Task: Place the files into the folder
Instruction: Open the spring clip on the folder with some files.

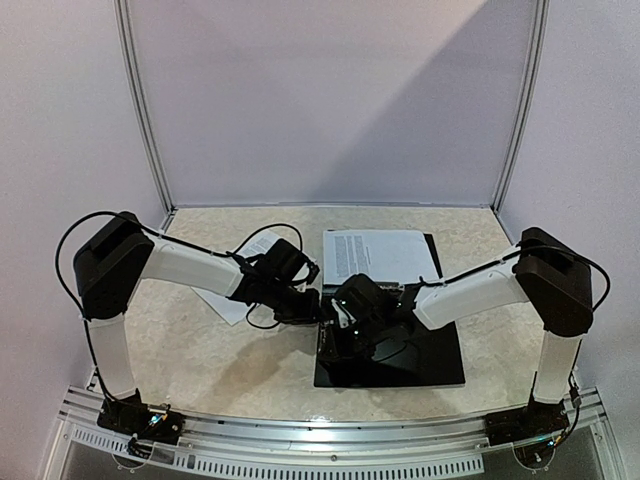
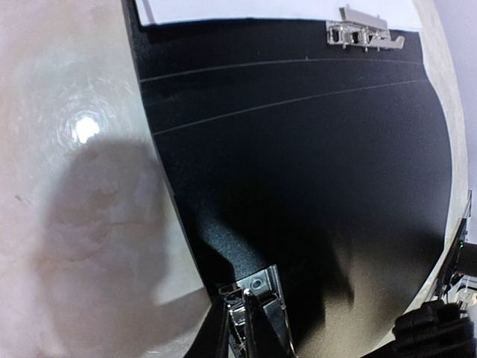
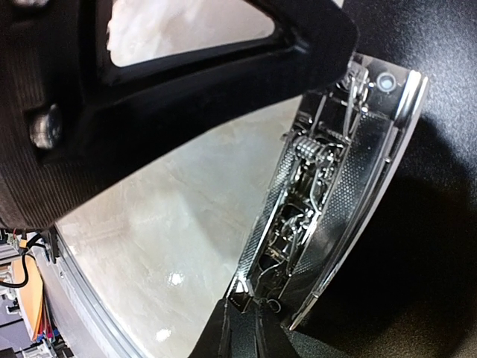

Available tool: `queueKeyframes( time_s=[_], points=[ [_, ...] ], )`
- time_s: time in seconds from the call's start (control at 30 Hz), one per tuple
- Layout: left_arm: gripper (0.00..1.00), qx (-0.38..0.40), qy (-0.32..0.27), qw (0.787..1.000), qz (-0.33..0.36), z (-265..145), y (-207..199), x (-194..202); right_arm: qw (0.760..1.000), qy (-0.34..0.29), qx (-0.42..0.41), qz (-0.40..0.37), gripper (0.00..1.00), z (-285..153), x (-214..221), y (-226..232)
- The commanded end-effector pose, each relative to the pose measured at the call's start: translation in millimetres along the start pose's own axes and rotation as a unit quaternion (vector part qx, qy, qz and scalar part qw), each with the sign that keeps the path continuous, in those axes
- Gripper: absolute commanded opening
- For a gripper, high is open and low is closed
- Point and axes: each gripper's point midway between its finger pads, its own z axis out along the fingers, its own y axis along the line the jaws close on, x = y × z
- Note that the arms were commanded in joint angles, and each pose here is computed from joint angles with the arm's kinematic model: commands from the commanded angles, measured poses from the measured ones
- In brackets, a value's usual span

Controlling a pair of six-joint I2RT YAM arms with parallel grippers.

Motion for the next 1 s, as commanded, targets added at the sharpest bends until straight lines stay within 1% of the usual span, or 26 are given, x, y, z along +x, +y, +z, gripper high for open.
queueKeyframes(
  time_s=[0.0,0.23,0.53,0.67,0.73,0.83,0.97],
  points=[
    [0.09,-0.001,0.008,1.0,-0.008,2.5,7.5,5.0,1.0,0.005,0.014,0.016,0.11,4.3,4.4,-16.5],
    [0.09,-0.004,0.015,1.0,-0.01,3.5,11.4,10.6,0.999,0.011,0.016,0.028,0.08,8.5,7.3,-23.9],
    [0.09,-0.013,0.03,0.999,-0.012,6.7,22.0,24.1,0.996,0.021,0.052,0.063,0.05,14.0,14.5,-50.8],
    [0.06,-0.012,0.033,0.999,-0.013,8.6,24.0,27.8,0.995,0.025,0.049,0.082,0.04,14.4,16.8,-56.3],
    [0.06,-0.012,0.035,0.999,-0.013,10.1,25.6,29.7,0.995,0.028,0.034,0.09,0.04,15.4,18.4,-55.4],
    [0.05,-0.013,0.039,0.999,-0.014,12.6,27.6,32.3,0.996,0.025,-0.012,0.079,0.07,16.0,14.2,-37.4],
    [0.02,-0.015,0.044,0.999,-0.016,15.6,29.6,34.7,0.996,0.02,-0.034,0.08,0.15,11.7,12.9,-29.9]
  ],
)
